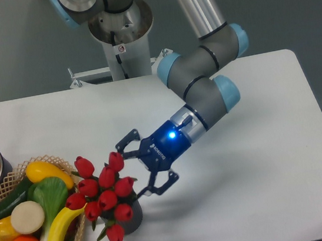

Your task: Insert the flowers into the vase

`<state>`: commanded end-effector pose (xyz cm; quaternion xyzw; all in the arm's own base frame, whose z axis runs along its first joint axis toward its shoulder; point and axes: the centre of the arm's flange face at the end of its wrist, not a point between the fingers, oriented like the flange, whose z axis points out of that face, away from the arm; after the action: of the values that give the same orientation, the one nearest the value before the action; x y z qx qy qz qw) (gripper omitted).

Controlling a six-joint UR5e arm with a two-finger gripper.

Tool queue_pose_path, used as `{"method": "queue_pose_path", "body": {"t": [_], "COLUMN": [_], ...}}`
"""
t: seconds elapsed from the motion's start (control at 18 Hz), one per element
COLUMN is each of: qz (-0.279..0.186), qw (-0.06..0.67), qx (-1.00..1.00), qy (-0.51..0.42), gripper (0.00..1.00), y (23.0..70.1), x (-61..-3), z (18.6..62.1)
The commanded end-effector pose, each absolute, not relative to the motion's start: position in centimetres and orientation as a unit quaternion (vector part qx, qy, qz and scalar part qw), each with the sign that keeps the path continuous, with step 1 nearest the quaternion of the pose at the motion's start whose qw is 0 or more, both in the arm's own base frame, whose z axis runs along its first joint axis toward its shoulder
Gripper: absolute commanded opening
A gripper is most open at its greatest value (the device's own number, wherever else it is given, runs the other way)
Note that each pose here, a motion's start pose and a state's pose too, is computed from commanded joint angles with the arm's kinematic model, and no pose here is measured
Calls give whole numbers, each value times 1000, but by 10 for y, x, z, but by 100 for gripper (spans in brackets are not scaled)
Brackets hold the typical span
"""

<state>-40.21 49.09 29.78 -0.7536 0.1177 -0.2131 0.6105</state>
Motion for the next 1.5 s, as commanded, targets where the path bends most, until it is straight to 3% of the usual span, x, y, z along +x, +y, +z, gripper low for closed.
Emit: {"method": "queue_pose_path", "body": {"t": [0.67, 1.17, 1.5], "qz": [-93, 62, 105], "qw": [556, 310, 150], "qx": [-823, -947, -980], "qy": [68, 58, 75], "gripper": [100, 100, 100], "y": [401, 338, 310], "x": [-482, -531, -544], "z": [321, 322, 301]}}
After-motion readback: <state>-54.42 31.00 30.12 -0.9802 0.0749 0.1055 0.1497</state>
